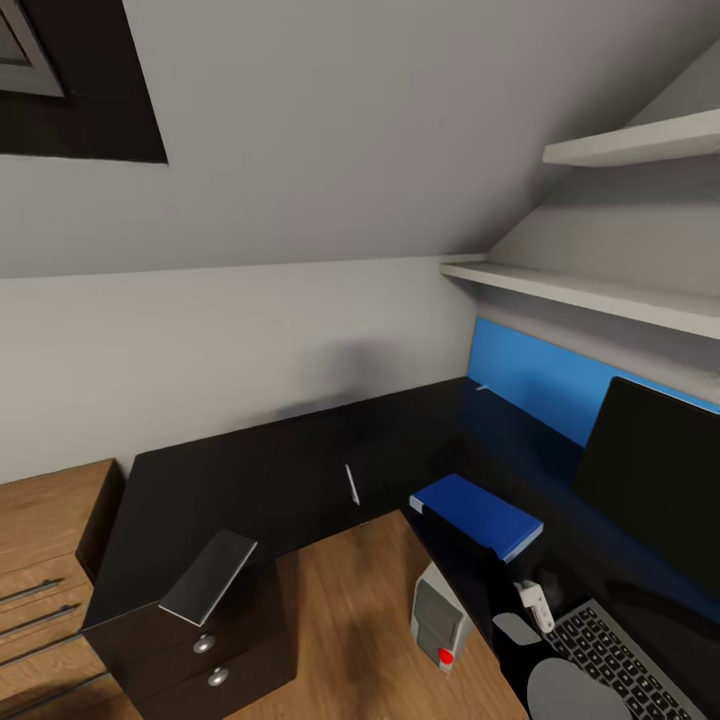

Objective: In the bedroom, organize the workspace by keeping the computer under the desk, ensuring the monitor is on the desk, placing the keyboard on the desk next to the monitor, placing the mouse on the desk next to the keyboard, moving the folder from the swivel chair onto the desk next to the mouse, stacking the notebook on top of the folder with the pen on top of the notebook, and positioning the swivel chair next to the desk.

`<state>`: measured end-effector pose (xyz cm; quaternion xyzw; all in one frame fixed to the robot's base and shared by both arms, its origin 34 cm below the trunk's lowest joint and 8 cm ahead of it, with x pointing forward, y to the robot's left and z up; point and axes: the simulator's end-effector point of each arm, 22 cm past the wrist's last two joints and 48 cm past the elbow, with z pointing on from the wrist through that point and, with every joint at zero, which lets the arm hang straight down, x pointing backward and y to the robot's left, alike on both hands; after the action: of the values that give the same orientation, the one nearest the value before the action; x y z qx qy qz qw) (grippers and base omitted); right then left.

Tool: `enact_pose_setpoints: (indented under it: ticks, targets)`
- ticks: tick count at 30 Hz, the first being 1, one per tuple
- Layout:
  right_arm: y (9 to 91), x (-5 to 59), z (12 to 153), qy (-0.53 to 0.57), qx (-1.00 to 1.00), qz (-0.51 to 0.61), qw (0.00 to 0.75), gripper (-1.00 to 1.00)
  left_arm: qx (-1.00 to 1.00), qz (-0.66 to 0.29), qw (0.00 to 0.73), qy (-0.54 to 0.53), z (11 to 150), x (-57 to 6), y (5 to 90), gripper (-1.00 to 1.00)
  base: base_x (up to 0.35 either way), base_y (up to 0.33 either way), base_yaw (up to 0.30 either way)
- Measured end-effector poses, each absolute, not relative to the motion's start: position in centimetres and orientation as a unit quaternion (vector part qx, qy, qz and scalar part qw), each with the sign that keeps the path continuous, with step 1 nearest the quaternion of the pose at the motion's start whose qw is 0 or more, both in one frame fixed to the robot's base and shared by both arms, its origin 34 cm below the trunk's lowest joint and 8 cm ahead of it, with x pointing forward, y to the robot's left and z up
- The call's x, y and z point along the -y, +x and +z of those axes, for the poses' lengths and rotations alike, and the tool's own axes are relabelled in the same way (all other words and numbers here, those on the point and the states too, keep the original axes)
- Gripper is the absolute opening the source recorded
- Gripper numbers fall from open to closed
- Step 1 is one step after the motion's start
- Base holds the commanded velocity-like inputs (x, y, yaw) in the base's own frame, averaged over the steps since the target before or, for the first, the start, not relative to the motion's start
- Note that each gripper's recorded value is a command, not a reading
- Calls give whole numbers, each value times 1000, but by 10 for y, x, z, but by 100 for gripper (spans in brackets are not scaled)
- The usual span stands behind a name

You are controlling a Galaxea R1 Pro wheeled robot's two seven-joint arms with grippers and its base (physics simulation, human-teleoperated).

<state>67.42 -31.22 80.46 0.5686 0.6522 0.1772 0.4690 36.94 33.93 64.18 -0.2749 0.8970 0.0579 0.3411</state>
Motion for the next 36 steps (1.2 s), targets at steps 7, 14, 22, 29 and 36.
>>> enact_pose_setpoints:
  ticks: [7, 14, 22, 29, 36]
  targets:
    - [673, 312, 801, 569, -654, 175, 467, -100, -898, 59, 338, -275, 640, -339, 367, 100, 0, 0, -117]
    - [672, 310, 799, 569, -656, 175, 464, -100, -899, 59, 337, -275, 640, -339, 366, 100, 0, 0, -17]
    - [670, 306, 793, 570, -659, 176, 459, -100, -900, 60, 334, -274, 638, -339, 364, 100, 91, 0, -90]
    - [671, 305, 793, 563, -665, 174, 459, -100, -900, 61, 333, -275, 638, -340, 363, 100, 9, 0, -26]
    - [671, 305, 793, 562, -665, 174, 459, -100, -900, 60, 333, -274, 638, -339, 363, 100, 0, 0, -1]
